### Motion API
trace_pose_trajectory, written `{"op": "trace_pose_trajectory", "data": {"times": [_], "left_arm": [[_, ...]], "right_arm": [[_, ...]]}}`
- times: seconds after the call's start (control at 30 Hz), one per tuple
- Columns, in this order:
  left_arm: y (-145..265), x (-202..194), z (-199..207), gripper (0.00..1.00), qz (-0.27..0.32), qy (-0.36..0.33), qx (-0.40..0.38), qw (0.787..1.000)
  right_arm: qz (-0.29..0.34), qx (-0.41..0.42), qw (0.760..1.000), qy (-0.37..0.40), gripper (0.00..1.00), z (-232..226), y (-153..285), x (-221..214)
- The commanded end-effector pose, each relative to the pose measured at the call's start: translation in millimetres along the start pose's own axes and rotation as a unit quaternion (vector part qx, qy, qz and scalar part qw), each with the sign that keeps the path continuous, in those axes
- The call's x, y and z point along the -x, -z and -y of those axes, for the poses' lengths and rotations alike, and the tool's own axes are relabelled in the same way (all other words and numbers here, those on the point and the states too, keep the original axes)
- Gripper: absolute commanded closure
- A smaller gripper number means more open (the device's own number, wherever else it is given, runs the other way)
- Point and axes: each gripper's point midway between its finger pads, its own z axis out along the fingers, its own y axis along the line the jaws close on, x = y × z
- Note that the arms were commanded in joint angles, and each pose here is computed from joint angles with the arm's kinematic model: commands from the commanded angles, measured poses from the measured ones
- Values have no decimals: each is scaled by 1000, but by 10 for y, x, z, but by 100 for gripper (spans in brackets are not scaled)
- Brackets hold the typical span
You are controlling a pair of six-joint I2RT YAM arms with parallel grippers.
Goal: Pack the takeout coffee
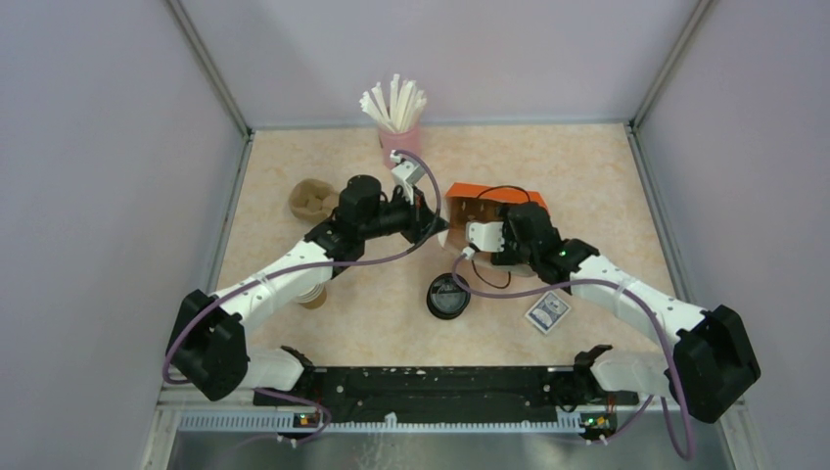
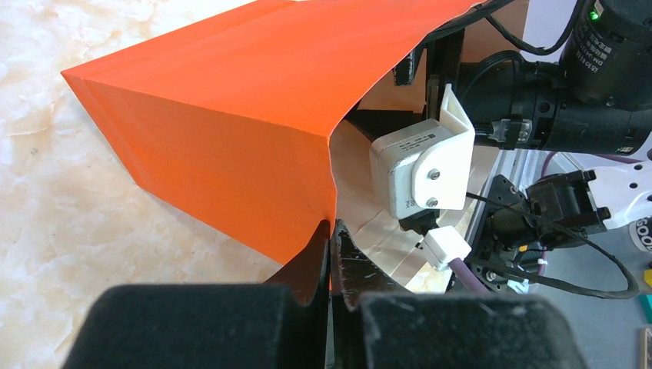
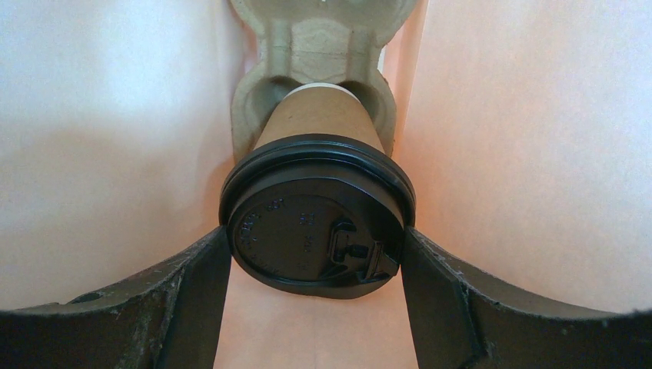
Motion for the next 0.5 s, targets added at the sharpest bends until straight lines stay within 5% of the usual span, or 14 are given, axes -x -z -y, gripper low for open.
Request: {"op": "trace_pose_trajectory", "data": {"times": [0.0,0.47], "left_arm": [[-3,278,140,100,37,-22,-23,999],[-6,296,168,100,35,-20,-27,999]], "right_arm": [[-22,-3,1000,4,33,26,75,-81],[-10,1,1000,0,33,-60,-38,-46]]}}
